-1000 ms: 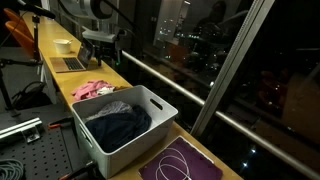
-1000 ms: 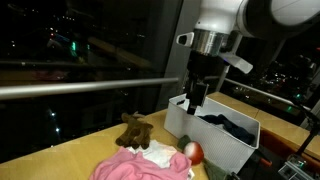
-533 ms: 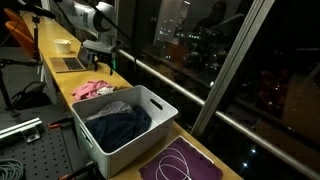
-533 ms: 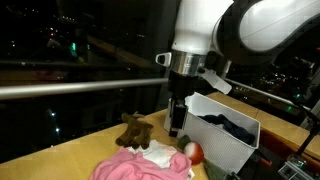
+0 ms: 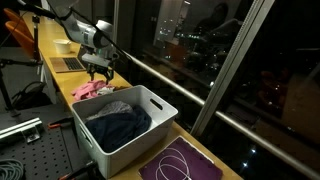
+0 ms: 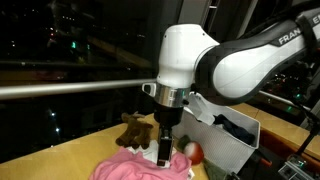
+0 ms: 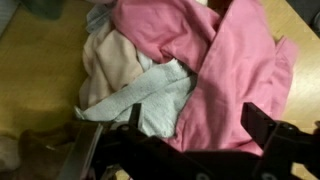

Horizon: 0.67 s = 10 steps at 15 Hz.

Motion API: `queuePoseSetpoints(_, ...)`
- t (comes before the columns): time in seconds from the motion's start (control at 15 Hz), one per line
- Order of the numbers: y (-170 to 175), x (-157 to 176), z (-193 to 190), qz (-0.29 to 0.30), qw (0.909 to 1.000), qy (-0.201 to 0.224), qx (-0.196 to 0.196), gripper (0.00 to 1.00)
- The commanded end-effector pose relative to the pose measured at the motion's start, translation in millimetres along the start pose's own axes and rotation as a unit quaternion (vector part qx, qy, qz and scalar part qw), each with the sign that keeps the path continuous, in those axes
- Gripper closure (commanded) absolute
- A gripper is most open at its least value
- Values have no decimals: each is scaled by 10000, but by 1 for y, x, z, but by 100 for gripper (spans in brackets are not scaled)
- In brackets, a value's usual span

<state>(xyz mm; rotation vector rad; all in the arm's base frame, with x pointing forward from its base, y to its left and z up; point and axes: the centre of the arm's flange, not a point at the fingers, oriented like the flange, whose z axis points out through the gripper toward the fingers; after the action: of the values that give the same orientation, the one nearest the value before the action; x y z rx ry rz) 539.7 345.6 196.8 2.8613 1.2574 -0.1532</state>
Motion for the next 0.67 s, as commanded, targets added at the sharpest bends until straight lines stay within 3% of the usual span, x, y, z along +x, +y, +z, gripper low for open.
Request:
queuePoseSetpoints(0.0,0,25,35,-79,9999,-114,-100,0)
queuePoseSetpoints(0.6,25,14,100,-73,9985,-514,-177,0)
